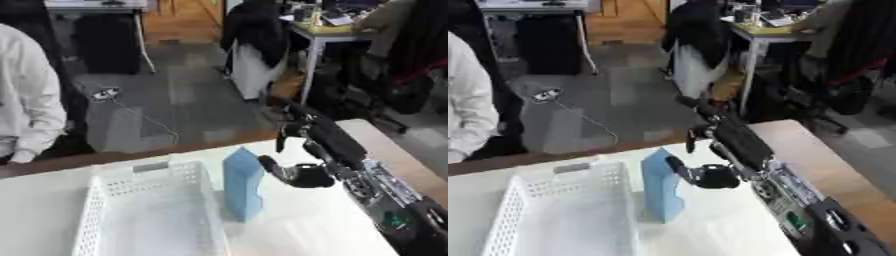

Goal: Pick up objects on the table and place them in the box.

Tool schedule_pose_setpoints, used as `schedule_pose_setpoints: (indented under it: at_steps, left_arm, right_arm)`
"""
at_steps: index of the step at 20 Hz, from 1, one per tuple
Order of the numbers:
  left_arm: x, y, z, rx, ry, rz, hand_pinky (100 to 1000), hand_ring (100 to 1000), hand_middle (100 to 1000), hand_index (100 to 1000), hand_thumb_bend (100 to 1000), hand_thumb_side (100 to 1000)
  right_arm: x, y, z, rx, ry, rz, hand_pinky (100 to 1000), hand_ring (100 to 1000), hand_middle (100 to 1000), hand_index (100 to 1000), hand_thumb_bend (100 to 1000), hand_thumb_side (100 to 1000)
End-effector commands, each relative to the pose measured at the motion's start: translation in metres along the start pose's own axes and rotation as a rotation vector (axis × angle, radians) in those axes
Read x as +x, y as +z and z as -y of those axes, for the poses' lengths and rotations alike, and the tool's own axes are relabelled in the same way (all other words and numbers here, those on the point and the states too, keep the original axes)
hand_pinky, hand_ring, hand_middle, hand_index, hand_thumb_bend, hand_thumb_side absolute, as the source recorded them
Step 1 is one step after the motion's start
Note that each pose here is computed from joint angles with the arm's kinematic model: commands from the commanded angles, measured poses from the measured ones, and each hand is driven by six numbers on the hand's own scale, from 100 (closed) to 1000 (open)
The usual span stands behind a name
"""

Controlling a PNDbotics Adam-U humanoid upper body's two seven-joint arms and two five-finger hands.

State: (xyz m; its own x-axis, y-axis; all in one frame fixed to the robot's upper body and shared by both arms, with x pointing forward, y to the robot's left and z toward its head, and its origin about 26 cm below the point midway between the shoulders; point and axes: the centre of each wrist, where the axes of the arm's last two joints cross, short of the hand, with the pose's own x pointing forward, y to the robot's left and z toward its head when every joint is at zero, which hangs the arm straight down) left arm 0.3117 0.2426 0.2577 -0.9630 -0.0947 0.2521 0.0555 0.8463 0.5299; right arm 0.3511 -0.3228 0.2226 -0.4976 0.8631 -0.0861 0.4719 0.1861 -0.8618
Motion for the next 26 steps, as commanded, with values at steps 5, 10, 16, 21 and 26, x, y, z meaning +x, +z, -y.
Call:
schedule_pose_setpoints:
  at_steps: [5,10,16,21,26]
  left_arm:
    - [0.005,-0.008,-0.003,-0.002,-0.004,0.038,507,433,619,613,854,755]
    - [0.005,-0.009,-0.003,-0.002,-0.003,0.04,507,433,619,613,854,755]
    - [0.005,-0.01,-0.002,-0.004,0.001,0.046,507,432,619,612,854,755]
    - [0.006,-0.013,-0.001,-0.003,0.008,0.056,508,433,619,612,852,755]
    - [0.007,-0.017,0.0,-0.003,0.014,0.068,508,433,619,612,853,755]
  right_arm:
    - [-0.003,-0.007,0.005,-0.006,-0.047,-0.019,978,999,1000,545,238,744]
    - [-0.002,-0.008,0.003,-0.048,-0.095,-0.05,1000,1000,1000,573,223,744]
    - [-0.005,-0.009,-0.002,-0.058,-0.1,-0.053,1000,1000,1000,541,227,769]
    - [-0.008,-0.011,-0.005,-0.043,-0.104,-0.055,1000,1000,1000,534,213,780]
    - [-0.011,0.001,0.005,-0.056,-0.109,-0.048,999,1000,1000,543,213,779]
